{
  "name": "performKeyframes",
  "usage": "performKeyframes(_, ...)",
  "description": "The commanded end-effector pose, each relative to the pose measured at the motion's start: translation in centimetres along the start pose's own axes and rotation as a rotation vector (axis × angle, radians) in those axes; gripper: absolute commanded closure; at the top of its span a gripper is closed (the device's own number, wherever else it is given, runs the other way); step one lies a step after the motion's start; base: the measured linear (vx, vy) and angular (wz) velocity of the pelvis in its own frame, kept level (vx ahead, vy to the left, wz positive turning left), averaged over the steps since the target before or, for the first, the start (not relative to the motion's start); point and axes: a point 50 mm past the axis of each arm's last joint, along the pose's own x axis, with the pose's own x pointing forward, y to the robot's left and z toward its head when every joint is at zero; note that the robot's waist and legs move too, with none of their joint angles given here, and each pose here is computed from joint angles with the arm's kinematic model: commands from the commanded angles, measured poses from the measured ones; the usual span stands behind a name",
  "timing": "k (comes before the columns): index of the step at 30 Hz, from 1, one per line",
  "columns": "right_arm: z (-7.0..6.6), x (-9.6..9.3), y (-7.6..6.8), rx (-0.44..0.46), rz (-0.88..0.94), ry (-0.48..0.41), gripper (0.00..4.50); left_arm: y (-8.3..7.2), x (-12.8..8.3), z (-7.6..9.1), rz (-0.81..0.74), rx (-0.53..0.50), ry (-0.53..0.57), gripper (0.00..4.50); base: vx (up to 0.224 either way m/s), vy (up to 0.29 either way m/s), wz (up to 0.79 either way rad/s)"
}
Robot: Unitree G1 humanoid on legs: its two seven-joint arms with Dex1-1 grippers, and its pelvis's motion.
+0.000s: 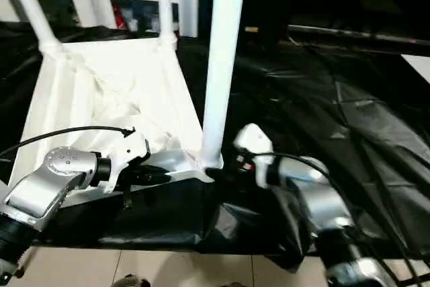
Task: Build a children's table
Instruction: Rotate leg to tighten
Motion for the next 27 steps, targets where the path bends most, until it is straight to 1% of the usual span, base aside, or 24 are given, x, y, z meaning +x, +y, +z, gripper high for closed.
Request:
performKeyframes(1, -0.2, 0.1, -0.2, -0.016, -0.010, 0.018, 0.67, -0.4, 0.6, -0.1, -0.047, -0.007, -0.026, 4.50, 0.000, 0.000, 0.00)
performKeyframes(8, -0.1, 0.8, -0.3, -0.011, -0.005, -0.001, 0.67, -0.4, 0.6, -0.3, -0.049, -0.010, -0.018, 4.50, 0.000, 0.000, 0.00)
performKeyframes(9, -0.1, 0.8, -0.3, -0.011, -0.005, -0.001, 0.83, -0.4, 0.6, -0.3, -0.049, -0.010, -0.018, 4.50, 0.000, 0.000, 0.00)
performKeyframes(10, -0.1, 0.9, -0.4, -0.011, 0.001, 0.002, 0.83, -0.4, 0.5, -0.4, -0.048, -0.011, -0.017, 4.50, 0.000, 0.000, 0.00)
performKeyframes(11, -0.1, 0.9, -0.4, -0.012, 0.003, 0.003, 1.02, -0.4, 0.5, -0.4, -0.047, -0.011, -0.017, 4.50, 0.000, 0.000, 0.00)
performKeyframes(13, -0.2, 0.9, -0.4, -0.012, 0.006, 0.004, 1.05, -0.4, 0.5, -0.4, -0.045, -0.011, -0.016, 4.50, 0.000, 0.000, 0.00)
performKeyframes(15, -0.2, 1.0, -0.4, -0.011, 0.009, 0.002, 1.30, -0.4, 0.5, -0.5, -0.045, -0.012, -0.016, 4.50, 0.000, 0.000, 0.00)
performKeyframes(16, -0.2, 1.0, -0.4, -0.011, 0.009, 0.002, 1.30, -0.4, 0.5, -0.5, -0.045, -0.012, -0.016, 4.50, 0.000, 0.000, 0.00)
performKeyframes(19, -0.3, 1.0, -0.4, -0.009, 0.010, 0.001, 1.64, -0.5, 0.5, -0.5, -0.047, -0.014, -0.016, 4.50, 0.000, 0.000, 0.00)
performKeyframes(26, -0.6, 1.1, -0.4, -0.003, 0.007, 0.001, 1.74, -0.5, 0.5, -0.7, -0.050, -0.019, -0.011, 4.50, 0.000, 0.000, 0.00)
performKeyframes(27, -0.8, 1.2, -0.6, 0.023, -0.043, -0.012, 1.75, -0.3, 0.6, -0.7, -0.030, -0.033, -0.015, 4.50, 0.000, 0.000, 0.00)
